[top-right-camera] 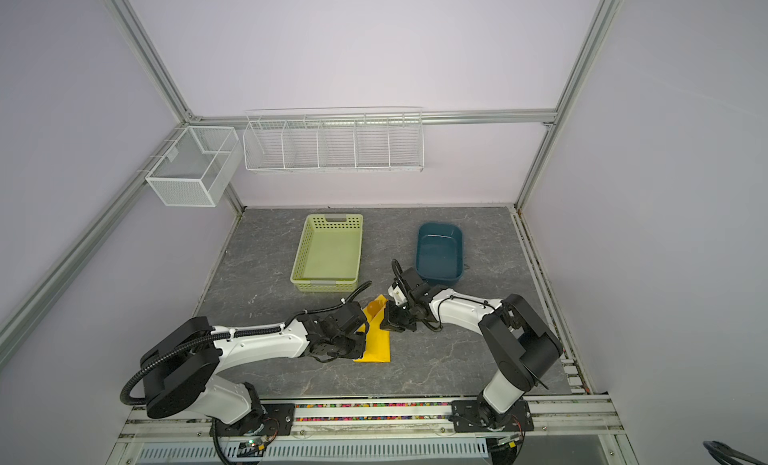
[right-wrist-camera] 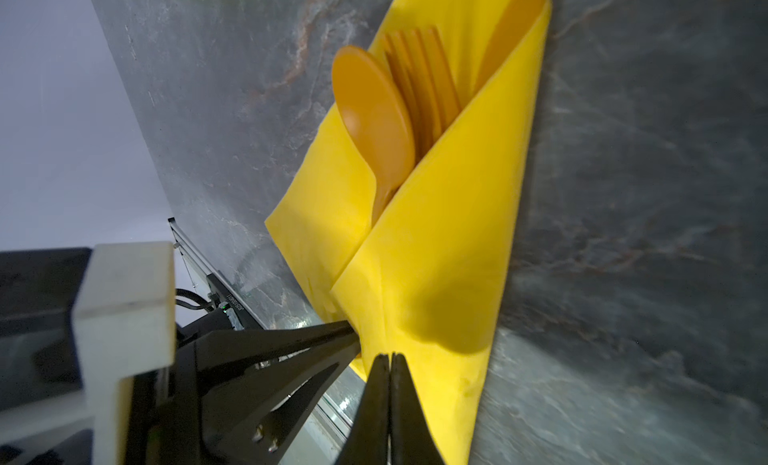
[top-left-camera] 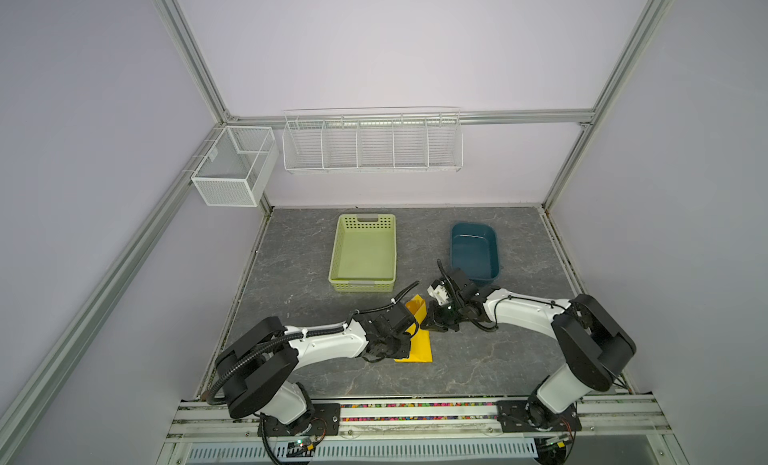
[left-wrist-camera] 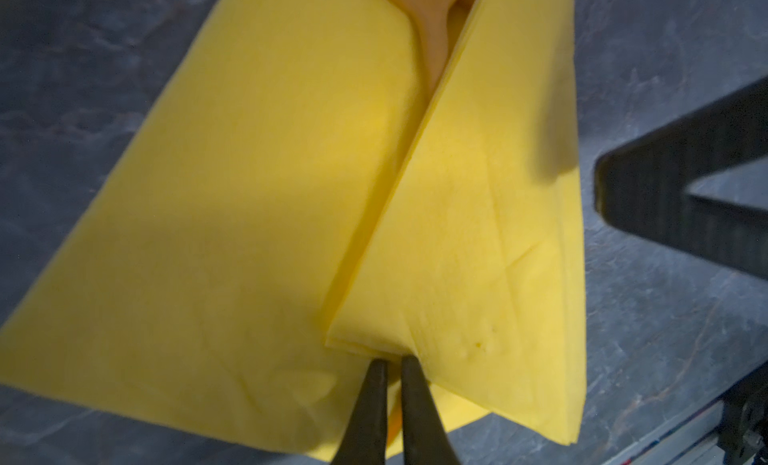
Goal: Place the utensils on the paper napkin and roll it up
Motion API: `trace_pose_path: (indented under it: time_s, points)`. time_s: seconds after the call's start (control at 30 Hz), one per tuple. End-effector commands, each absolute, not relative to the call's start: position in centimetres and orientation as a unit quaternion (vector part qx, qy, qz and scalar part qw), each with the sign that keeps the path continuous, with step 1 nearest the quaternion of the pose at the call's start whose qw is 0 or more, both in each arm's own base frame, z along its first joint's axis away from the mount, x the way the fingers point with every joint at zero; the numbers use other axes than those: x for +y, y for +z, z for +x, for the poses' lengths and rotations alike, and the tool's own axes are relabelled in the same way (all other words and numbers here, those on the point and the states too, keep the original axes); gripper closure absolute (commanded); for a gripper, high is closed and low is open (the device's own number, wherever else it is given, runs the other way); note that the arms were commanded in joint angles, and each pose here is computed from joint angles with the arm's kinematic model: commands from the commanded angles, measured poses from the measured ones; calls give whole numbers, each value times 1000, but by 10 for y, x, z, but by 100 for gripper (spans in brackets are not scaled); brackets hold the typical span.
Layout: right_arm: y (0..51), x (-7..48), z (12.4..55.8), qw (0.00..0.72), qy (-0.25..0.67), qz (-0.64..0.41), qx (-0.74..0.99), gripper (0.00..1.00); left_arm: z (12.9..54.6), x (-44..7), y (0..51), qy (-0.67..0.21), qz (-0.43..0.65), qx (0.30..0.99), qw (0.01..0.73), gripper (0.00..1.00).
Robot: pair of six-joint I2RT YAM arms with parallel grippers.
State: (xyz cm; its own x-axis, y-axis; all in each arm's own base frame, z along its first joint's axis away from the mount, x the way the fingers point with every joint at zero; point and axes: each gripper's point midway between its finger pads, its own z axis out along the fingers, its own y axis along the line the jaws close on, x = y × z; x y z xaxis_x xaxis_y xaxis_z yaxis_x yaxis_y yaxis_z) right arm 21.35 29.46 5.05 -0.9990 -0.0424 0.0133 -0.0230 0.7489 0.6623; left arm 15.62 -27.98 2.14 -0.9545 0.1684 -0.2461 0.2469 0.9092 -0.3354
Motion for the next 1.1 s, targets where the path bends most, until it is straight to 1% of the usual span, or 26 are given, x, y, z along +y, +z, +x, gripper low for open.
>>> trace_pose_path:
  time_s: [0.0, 0.33, 0.5, 0.7, 0.93, 1.07]
  points:
    - [51, 301, 194, 43, -374, 35, -926, 93, 153, -269, 7, -155, 100, 978, 95, 89]
    - [20, 293, 163, 81, -345, 35, -935, 93, 155, -271, 15, -159, 99, 977, 102, 90]
    - [10, 295, 159, 88, -342, 33, -935, 94, 160, -282, 36, -182, 104, 971, 114, 89]
    - [14, 299, 163, 79, -346, 36, -934, 94, 159, -301, 53, -229, 105, 961, 111, 88]
    - [23, 300, 165, 70, -350, 41, -933, 93, 159, -286, 37, -186, 97, 972, 104, 88]
    - [25, 302, 167, 68, -350, 43, -933, 92, 164, -283, 49, -190, 93, 969, 126, 88]
